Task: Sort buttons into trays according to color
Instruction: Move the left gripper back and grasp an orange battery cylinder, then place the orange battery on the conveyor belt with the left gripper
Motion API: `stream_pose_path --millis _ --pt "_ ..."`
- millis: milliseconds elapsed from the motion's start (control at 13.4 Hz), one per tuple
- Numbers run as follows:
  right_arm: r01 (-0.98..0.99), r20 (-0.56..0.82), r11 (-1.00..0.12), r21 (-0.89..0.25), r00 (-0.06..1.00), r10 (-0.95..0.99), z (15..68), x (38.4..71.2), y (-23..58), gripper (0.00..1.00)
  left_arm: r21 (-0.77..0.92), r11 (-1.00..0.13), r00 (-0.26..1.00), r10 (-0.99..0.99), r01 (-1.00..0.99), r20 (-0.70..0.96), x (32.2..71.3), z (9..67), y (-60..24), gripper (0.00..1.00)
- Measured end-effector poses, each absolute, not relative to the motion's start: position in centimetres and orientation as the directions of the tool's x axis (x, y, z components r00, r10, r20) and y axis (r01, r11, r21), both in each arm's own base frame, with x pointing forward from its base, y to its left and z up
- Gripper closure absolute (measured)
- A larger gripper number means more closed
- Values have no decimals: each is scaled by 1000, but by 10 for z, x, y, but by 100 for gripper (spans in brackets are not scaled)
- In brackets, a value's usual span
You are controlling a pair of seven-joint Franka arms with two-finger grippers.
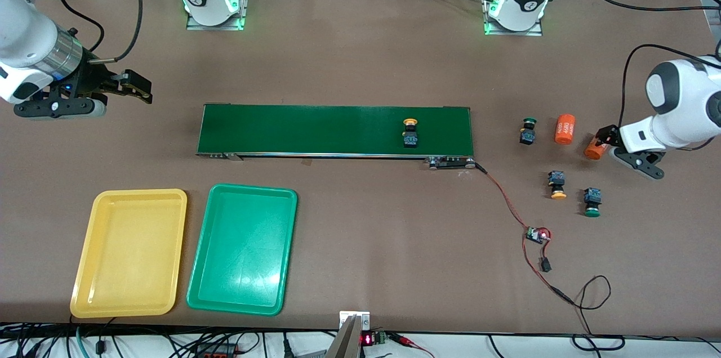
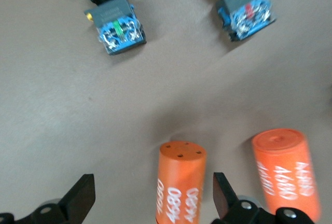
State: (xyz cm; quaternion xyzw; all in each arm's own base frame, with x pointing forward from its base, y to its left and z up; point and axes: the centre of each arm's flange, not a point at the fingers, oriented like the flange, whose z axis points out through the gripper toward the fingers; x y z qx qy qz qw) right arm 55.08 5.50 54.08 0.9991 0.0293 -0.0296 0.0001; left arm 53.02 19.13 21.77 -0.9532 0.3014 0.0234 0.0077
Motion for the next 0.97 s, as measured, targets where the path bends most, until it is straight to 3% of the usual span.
stream_pose_path --millis 299,373,597,672,970 --pt "59 -59 -998 -2 997 59 541 551 55 0 41 -786 786 -618 -616 -25 507 177 213 4" --pt "59 -59 -998 -2 997 59 541 551 55 0 45 -785 785 -620 -618 -25 507 175 212 11" --pt "59 -59 -998 -2 997 59 541 551 55 0 27 -771 771 -637 -637 -8 520 187 205 47" --pt "59 -59 -998 -2 997 59 541 551 55 0 15 -749 749 -663 -662 0 532 199 201 51" --pt "59 -60 -998 -2 996 59 541 551 55 0 26 -602 602 -798 -798 -6 602 293 143 51"
